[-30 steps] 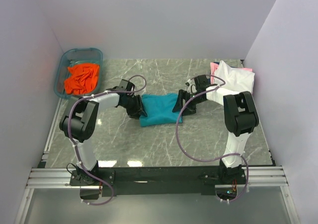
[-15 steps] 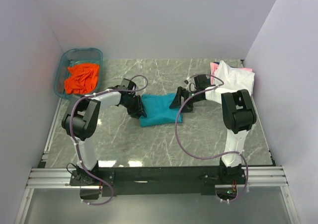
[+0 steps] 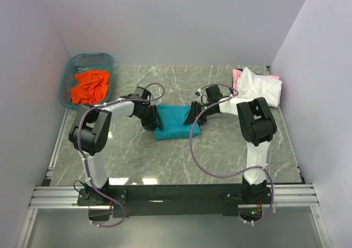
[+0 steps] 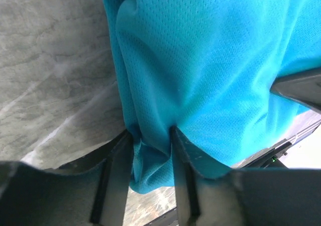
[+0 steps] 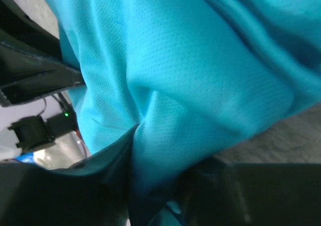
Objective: Fold and stack the t-shirts
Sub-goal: Neatly place the folded tshirt to the corner
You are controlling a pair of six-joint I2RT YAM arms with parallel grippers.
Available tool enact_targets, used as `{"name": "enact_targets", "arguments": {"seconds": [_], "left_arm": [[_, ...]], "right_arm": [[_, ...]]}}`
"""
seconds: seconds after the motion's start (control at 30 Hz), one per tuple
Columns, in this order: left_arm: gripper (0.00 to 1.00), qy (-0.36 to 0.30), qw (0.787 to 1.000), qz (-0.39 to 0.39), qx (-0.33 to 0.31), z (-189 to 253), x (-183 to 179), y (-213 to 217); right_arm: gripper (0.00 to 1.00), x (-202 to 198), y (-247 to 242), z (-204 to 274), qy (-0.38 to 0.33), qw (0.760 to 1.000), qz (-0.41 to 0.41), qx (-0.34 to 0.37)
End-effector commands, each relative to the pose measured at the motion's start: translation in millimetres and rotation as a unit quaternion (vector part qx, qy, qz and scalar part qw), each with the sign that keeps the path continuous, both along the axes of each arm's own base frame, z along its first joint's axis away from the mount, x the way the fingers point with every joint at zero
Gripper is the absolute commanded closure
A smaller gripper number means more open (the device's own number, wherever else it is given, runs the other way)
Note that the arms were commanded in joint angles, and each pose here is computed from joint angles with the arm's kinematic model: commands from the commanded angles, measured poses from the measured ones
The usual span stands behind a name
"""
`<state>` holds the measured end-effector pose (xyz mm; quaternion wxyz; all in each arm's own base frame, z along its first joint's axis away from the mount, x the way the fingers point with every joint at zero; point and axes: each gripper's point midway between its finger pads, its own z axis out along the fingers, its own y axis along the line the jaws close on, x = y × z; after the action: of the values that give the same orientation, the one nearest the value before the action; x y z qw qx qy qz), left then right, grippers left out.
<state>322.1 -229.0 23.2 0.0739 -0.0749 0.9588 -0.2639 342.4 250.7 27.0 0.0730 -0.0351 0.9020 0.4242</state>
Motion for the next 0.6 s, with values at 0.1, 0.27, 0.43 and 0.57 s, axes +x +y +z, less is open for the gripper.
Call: {"name": "enact_targets", "arguments": {"seconds": [0.1,0.27,0.43,0.57], "left_arm": [[0.47,-0.005,0.999,-0.005,0.04,-12,1,9],[0.37,-0.023,0.999,-0.001,0.041,5,10,8],[0.32,-0.049,0.998,0.009,0.03,32,20,9],[0.31,-0.06,0.998,0.02,0.021,45,25,14]], "right_arm": [[1.0,8,-9,-7,-0.01,0.999,-0.01,-0.053],[1.0,22,-22,11,-0.047,0.995,-0.002,-0.09],[1.0,29,-50,26,-0.057,0.99,0.003,-0.131],[1.0,36,-79,35,-0.069,0.98,0.006,-0.186]]}}
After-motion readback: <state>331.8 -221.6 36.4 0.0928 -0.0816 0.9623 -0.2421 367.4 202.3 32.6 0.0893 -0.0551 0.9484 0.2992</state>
